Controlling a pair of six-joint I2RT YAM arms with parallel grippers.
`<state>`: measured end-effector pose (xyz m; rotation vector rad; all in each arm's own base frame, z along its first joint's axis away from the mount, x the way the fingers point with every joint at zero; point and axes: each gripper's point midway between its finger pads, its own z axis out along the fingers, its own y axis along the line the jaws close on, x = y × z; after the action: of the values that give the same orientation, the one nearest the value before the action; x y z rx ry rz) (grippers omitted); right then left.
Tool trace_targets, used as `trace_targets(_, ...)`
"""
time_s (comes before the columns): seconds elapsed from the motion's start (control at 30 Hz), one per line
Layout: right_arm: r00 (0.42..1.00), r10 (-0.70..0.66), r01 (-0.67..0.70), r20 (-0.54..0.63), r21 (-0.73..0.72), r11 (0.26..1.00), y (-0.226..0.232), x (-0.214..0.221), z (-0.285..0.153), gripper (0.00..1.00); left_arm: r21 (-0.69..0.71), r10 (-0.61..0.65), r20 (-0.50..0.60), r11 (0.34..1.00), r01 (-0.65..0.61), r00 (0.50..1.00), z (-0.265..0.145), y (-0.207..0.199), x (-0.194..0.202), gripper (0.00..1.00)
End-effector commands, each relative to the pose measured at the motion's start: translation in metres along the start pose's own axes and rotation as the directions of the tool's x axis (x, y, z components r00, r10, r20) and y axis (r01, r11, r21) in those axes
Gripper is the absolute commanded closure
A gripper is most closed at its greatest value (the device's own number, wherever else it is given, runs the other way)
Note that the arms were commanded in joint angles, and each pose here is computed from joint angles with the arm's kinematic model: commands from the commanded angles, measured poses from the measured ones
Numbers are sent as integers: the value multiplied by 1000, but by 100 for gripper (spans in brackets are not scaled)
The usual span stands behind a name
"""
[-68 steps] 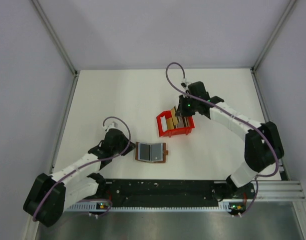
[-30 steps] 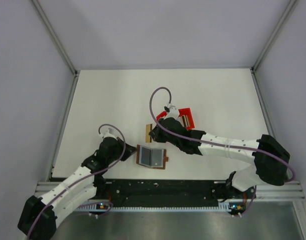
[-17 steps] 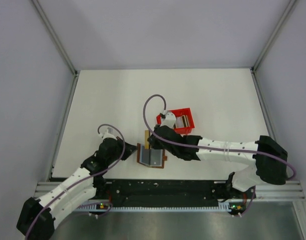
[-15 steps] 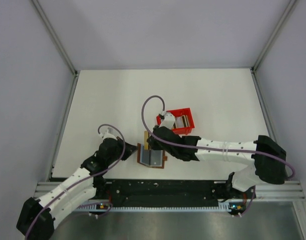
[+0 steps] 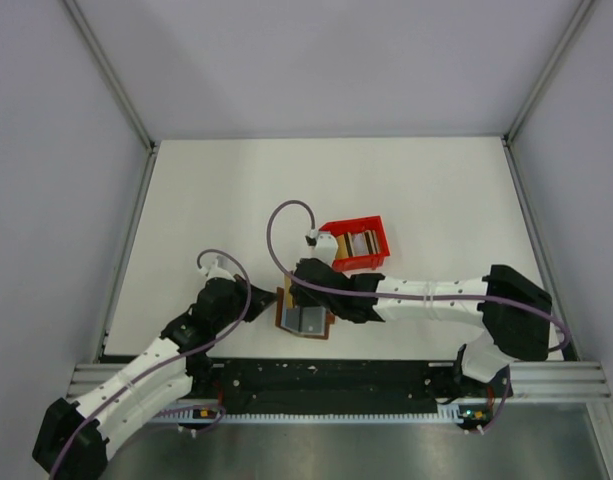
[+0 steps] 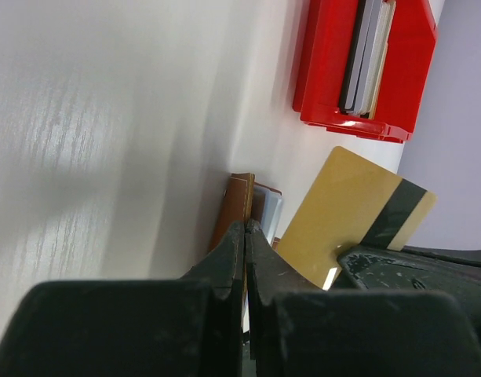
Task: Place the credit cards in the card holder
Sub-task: Turn over the card slot in the card holder.
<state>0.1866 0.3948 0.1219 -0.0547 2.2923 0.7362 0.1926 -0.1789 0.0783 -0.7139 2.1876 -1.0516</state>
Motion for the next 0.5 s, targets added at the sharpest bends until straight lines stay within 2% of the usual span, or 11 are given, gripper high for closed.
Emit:
trace_targets(0.0, 1000, 20, -19, 8, -52, 998, 24, -5, 1, 100, 66, 11, 1, 998, -11, 1000, -1, -13, 0, 100)
trace_targets(0.23, 1000, 13, -13, -4, -45, 999, 21, 1, 7, 100, 65, 8, -9, 998, -8, 1000, 0, -9, 3, 100)
trace_targets(0.47, 1000, 21, -20, 14, -90, 996, 29, -9, -5, 100, 65, 8, 0, 998, -8, 1000, -1, -11, 1, 100)
